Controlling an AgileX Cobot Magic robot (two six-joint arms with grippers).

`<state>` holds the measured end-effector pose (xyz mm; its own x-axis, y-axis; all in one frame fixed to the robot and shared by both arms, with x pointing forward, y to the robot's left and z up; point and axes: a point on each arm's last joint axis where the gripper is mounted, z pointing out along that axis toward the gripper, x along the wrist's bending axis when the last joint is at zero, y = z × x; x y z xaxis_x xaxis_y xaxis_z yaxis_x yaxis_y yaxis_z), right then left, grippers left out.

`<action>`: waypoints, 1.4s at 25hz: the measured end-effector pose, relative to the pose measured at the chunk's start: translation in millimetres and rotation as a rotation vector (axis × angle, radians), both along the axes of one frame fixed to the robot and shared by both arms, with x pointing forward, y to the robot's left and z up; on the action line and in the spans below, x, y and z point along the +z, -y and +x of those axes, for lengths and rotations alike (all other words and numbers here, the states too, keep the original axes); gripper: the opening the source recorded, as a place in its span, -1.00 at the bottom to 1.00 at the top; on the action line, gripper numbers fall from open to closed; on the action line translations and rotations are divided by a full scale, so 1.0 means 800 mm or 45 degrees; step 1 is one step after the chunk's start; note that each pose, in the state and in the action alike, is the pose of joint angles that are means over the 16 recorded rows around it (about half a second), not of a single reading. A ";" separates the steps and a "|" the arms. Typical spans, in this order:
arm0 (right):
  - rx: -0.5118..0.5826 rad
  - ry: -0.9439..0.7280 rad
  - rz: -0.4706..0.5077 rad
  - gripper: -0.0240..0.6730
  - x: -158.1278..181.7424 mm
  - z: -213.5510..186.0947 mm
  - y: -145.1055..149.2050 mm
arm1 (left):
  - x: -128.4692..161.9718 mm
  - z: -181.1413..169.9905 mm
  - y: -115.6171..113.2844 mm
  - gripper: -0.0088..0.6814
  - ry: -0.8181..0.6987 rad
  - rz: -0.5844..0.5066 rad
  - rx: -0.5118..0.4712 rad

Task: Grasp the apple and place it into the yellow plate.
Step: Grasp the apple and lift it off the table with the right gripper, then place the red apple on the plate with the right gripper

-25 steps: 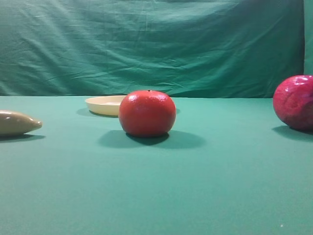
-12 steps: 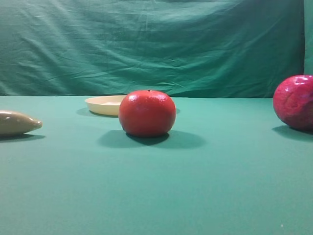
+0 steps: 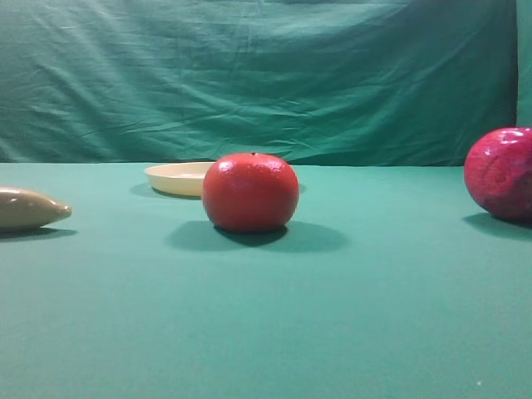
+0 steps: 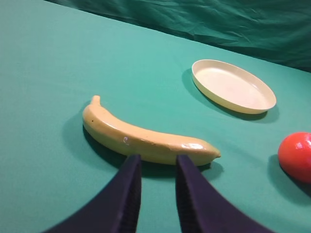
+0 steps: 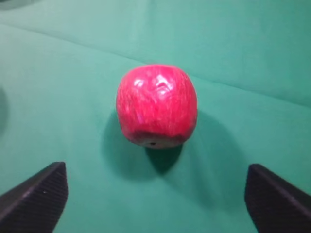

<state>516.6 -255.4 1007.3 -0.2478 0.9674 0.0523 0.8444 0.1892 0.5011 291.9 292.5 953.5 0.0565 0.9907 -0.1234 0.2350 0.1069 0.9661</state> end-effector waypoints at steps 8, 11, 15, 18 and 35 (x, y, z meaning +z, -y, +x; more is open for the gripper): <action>-0.005 -0.113 0.004 0.92 -0.040 0.053 -0.008 | 0.000 0.000 0.000 -0.52 0.000 0.000 0.000; 0.009 -0.148 -0.004 0.91 -0.055 0.064 -0.011 | 0.000 0.000 0.000 -0.52 0.000 0.000 0.000; 0.040 -0.182 -0.017 0.82 -0.071 0.073 -0.018 | 0.000 0.000 0.000 -0.52 0.000 0.000 0.000; 0.067 -0.200 -0.025 0.75 -0.077 0.077 -0.023 | 0.000 0.000 0.000 -0.52 0.000 0.000 0.000; 0.187 0.049 0.180 0.57 0.027 0.139 -0.085 | 0.000 0.000 0.000 -0.52 0.000 0.000 0.000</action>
<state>627.7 -187.4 1028.8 -0.3898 0.9045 0.1731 0.7928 0.2339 0.5628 291.9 292.5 953.5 0.0565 0.9907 -0.1234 0.2350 0.1069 0.9661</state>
